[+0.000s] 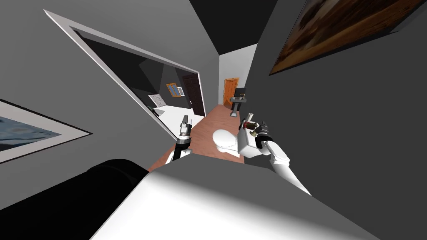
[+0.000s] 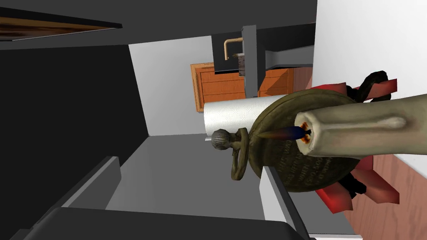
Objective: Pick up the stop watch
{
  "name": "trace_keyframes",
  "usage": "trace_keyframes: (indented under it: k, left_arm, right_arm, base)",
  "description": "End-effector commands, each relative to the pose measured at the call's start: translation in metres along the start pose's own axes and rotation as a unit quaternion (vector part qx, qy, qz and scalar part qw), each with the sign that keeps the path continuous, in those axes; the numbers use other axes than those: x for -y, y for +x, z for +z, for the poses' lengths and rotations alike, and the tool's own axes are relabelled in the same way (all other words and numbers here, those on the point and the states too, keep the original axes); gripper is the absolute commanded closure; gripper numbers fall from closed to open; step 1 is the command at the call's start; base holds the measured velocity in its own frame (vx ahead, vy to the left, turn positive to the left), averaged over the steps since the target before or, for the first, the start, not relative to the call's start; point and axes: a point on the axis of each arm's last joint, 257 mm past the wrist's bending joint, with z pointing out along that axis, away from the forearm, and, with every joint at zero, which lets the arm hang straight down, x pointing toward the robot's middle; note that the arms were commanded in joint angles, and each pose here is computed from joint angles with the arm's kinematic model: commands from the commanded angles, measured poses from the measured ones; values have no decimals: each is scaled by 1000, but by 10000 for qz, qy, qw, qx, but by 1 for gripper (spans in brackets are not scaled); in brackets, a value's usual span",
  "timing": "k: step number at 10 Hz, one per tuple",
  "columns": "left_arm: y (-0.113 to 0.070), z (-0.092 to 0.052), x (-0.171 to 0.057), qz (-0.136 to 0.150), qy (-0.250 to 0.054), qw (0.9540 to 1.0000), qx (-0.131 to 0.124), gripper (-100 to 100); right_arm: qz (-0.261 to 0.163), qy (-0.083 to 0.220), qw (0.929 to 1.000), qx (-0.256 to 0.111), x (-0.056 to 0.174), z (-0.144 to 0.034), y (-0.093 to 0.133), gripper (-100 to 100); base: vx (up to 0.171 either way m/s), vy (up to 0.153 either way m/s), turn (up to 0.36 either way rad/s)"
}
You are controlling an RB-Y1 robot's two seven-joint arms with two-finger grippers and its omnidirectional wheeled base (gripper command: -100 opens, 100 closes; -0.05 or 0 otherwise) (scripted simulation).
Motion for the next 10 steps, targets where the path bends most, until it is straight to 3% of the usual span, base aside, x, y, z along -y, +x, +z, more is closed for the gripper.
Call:
trace_keyframes:
  k: [1, 5, 7, 8, 10]
  left_arm:
    - [0, 0, 0, 0, 0, 10000, 0, 0]
    - [0, 0, 0, 0, 0, 10000, 0, 0]
    - [0, 0, 0, -1, 1, 10000, 0, 0]
    - [0, 0, 0, 0, 0, 10000, 0, 0]
    - [0, 0, 0, -1, 2, 10000, 0, 0]
  right_arm:
    - [2, 29, 10000, -89, 0, 2, 10, -100]
    - [-107, 203, 9982, -559, 17, 18, 58, -100]
    - [-97, 239, 9961, -845, 22, 16, 88, -100]
    - [-97, 239, 9961, -845, 22, 16, 88, -100]
    - [-112, 280, 9926, -1173, 27, 19, 122, -100]
  base:
    - [-6, -1, -78]
    - [-97, -12, 291]
    - [-81, -18, 196]
    - [-3, -5, -48]
    - [-102, 1, 370]
